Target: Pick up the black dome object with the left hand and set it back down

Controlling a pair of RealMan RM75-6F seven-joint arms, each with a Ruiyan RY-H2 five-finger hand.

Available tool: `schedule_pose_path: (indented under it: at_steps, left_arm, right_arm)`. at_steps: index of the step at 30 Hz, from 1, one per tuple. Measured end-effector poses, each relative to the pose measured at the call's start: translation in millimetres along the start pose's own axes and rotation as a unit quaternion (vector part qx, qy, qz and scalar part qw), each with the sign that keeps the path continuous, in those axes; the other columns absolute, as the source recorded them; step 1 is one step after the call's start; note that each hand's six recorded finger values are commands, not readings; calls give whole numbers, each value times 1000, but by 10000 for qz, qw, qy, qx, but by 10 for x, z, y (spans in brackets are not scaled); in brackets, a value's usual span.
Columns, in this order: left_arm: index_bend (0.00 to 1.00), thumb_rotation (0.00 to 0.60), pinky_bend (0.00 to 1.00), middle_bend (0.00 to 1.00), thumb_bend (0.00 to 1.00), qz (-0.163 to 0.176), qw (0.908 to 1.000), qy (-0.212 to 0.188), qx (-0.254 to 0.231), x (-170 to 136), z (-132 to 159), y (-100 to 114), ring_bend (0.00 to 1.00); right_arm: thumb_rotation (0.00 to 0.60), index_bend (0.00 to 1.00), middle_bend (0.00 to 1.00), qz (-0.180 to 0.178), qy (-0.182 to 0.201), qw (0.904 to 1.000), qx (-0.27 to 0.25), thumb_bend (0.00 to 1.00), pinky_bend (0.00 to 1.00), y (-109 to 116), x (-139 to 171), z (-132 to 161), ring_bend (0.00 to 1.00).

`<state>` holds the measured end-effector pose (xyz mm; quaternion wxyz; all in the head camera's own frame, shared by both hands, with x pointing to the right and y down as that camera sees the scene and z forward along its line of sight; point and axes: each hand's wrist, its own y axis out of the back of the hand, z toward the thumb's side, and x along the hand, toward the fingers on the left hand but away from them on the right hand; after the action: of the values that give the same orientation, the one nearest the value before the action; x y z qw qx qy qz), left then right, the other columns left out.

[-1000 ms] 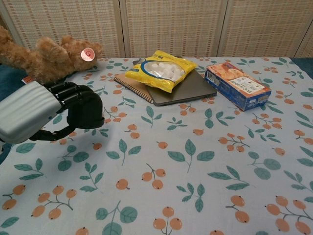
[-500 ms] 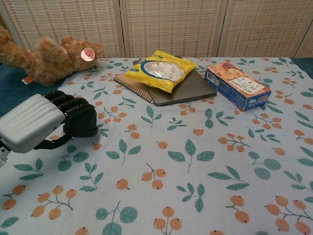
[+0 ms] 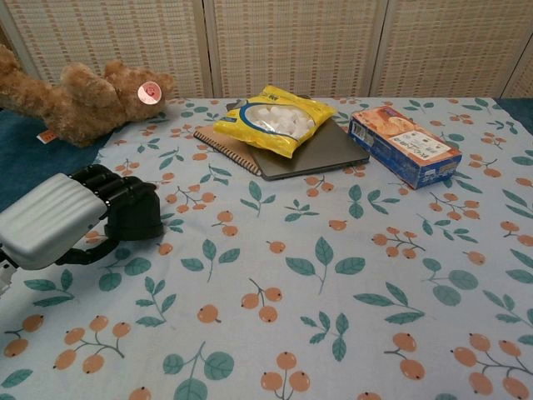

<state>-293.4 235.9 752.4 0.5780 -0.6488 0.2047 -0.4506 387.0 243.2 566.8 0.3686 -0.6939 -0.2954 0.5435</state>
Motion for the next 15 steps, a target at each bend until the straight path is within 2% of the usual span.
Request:
schedule_pose_path:
  at_steps: [11, 15]
  left_arm:
    - [66, 600, 172, 343, 365, -288, 9982, -113, -510, -83, 113, 21, 233]
    - [52, 600, 165, 330, 361, -494, 9961, -191, -712, -128, 168, 52, 220]
  right_arm:
    - [600, 0, 0, 21, 9, 10000, 17, 224, 0, -19, -7, 16, 0]
    - [600, 0, 0, 12, 2, 10000, 20, 224, 0, -15, -6, 14, 0]
